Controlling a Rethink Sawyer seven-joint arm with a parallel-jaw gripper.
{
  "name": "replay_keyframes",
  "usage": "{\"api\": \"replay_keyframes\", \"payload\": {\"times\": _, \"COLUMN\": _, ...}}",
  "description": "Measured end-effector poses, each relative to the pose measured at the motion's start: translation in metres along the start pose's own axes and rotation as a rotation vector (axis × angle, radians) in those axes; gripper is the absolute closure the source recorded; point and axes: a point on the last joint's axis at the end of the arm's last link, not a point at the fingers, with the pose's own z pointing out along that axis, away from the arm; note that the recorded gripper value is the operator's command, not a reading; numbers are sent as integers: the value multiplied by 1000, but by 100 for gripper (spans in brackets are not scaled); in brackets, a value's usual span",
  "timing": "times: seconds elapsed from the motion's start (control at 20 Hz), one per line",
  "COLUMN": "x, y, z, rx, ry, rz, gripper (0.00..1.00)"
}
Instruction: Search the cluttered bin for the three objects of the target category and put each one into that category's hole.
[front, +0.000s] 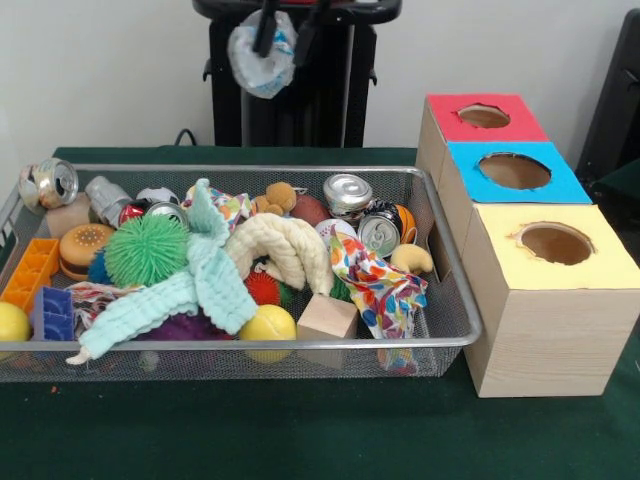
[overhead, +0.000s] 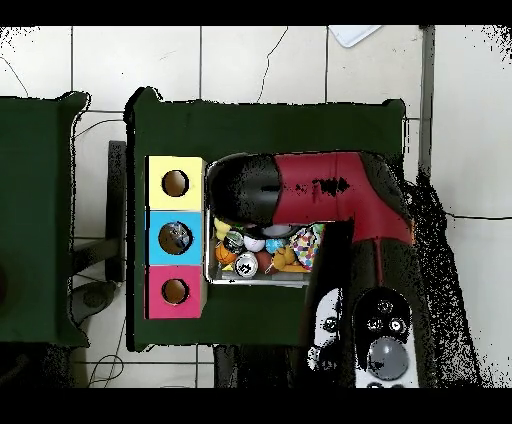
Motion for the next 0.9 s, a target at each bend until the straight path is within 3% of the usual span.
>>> {"api": "replay_keyframes", "payload": {"times": 0.15, "x": 0, "y": 22, "z": -11, "rx": -39, "ry": -47, "rz": 0, "gripper": 100}}
{"api": "replay_keyframes", "payload": {"times": 0.25, "x": -1, "y": 48, "z": -23, "rx": -74, "ry": -118, "rz": -5, "gripper": 100}}
{"api": "replay_keyframes", "payload": {"times": 0.35, "x": -2, "y": 64, "z": -28, "rx": -88, "ry": -157, "rz": -12, "gripper": 100}}
{"api": "replay_keyframes", "payload": {"times": 0.5, "x": -4, "y": 100, "z": -38, "rx": -108, "ry": -222, "rz": -33, "gripper": 100}}
{"api": "replay_keyframes", "payload": {"times": 0.55, "x": -2, "y": 124, "z": -42, "rx": -122, "ry": -243, "rz": -48, "gripper": 100}}
{"api": "replay_keyframes", "payload": {"times": 0.9, "x": 15, "y": 197, "z": -45, "rx": -158, "ry": -257, "rz": -106, "gripper": 100}}
